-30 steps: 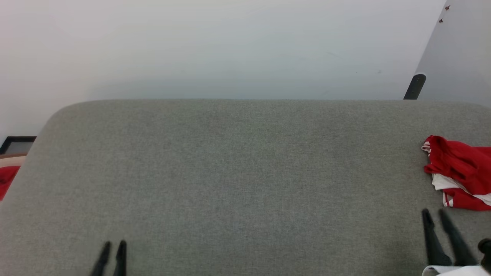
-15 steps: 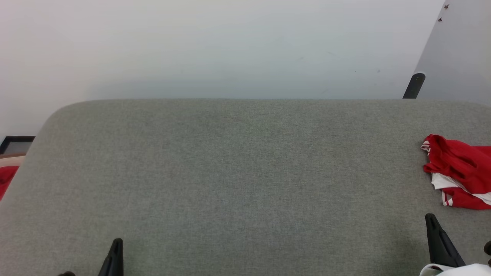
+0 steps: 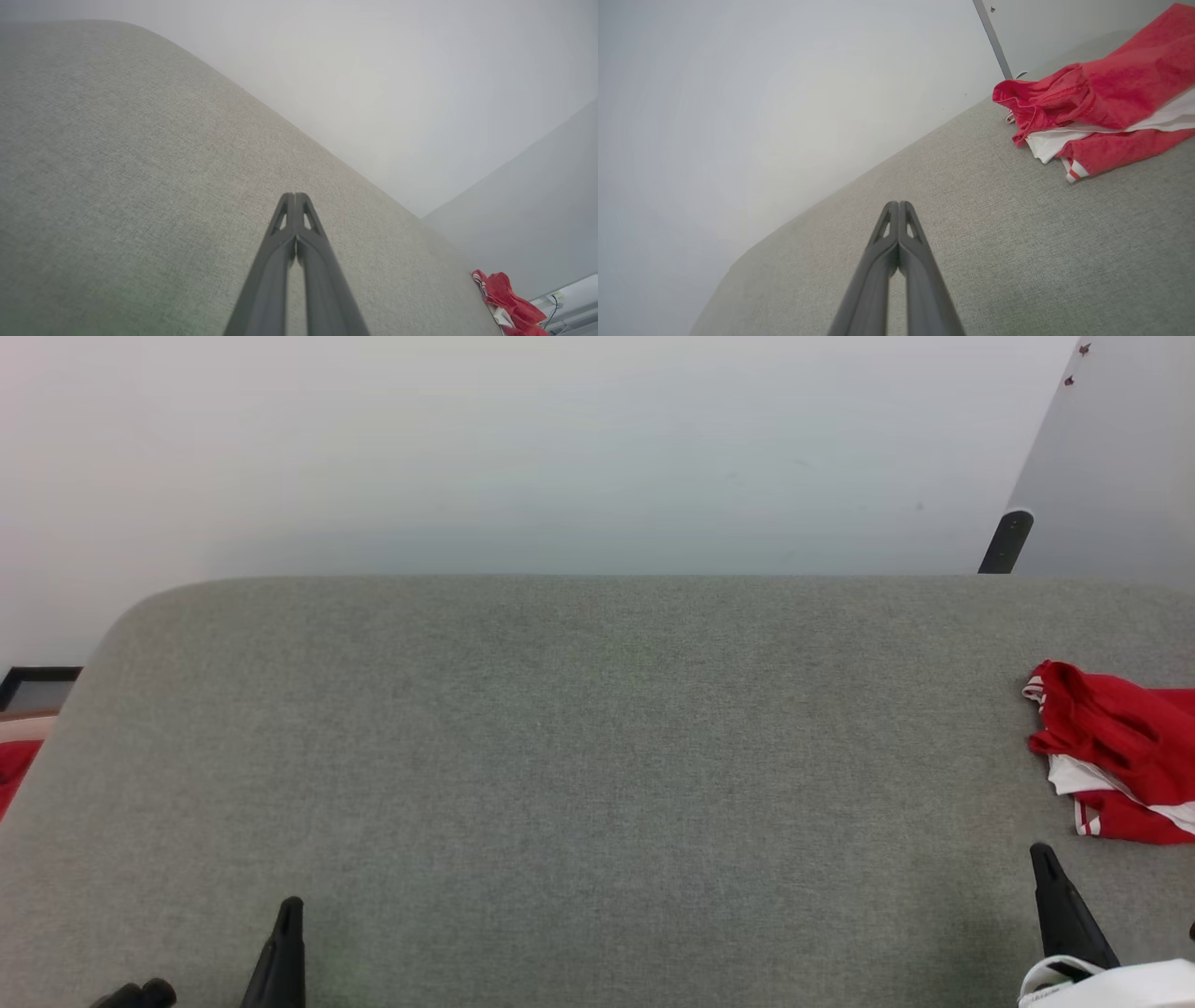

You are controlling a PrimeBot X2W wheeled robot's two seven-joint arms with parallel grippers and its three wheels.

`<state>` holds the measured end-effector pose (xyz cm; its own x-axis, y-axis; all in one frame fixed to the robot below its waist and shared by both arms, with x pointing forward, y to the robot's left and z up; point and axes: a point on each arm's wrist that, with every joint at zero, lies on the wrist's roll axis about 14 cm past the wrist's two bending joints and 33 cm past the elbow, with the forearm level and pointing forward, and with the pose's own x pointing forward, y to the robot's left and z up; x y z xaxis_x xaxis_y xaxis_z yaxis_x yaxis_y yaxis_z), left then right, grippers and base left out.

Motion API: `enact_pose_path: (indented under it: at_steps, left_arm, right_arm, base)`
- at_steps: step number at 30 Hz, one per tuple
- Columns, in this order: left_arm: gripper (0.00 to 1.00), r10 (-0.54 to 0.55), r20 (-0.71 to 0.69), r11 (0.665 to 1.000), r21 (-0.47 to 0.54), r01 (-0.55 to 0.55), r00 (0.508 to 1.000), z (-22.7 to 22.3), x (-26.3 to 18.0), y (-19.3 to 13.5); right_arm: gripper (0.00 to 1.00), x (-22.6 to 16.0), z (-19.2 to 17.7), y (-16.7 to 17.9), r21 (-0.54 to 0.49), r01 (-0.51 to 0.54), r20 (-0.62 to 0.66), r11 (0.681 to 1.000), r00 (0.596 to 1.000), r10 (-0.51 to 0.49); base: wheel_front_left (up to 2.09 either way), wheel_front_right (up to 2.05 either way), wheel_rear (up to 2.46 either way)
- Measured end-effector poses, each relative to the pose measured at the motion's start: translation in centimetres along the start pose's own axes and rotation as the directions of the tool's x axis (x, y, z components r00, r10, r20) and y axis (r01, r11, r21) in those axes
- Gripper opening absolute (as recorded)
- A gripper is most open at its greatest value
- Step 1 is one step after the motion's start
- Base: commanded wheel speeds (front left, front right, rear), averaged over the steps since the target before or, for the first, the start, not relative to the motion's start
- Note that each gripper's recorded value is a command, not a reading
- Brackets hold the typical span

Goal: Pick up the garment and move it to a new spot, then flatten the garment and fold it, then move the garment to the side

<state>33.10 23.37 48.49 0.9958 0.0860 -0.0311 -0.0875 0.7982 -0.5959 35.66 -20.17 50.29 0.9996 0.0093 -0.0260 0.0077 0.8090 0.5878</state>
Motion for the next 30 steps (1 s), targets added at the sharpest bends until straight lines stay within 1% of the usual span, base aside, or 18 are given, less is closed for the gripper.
enact_pose_path:
  at_steps: [8, 14, 30]
  left_arm:
    - [0.0, 0.01, -0.007, 0.994, -0.108, -0.01, 1.0, -0.1, 0.6, -0.1]
    - [0.0, 0.012, -0.009, 0.983, -0.184, -0.013, 1.0, -0.1, 1.0, -0.3]
    - [0.0, 0.009, -0.025, 0.932, -0.362, -0.017, 1.0, -0.4, 2.0, -0.9]
  right_arm:
    - [0.0, 0.4, 0.0, 0.0, 0.113, 0.005, 0.0, 0.994, 1.0, -0.005]
    - [0.0, 0.7, 0.1, 0.1, 0.189, 0.003, 0.003, 0.982, 1.0, -0.003]
    - [0.0, 1.4, 0.0, 0.1, 0.37, 0.004, 0.003, 0.929, 1.0, -0.006]
  base:
    - [0.0, 0.0, 0.0]
    - [0.0, 0.0, 0.0]
    - [0.0, 0.0, 0.0]
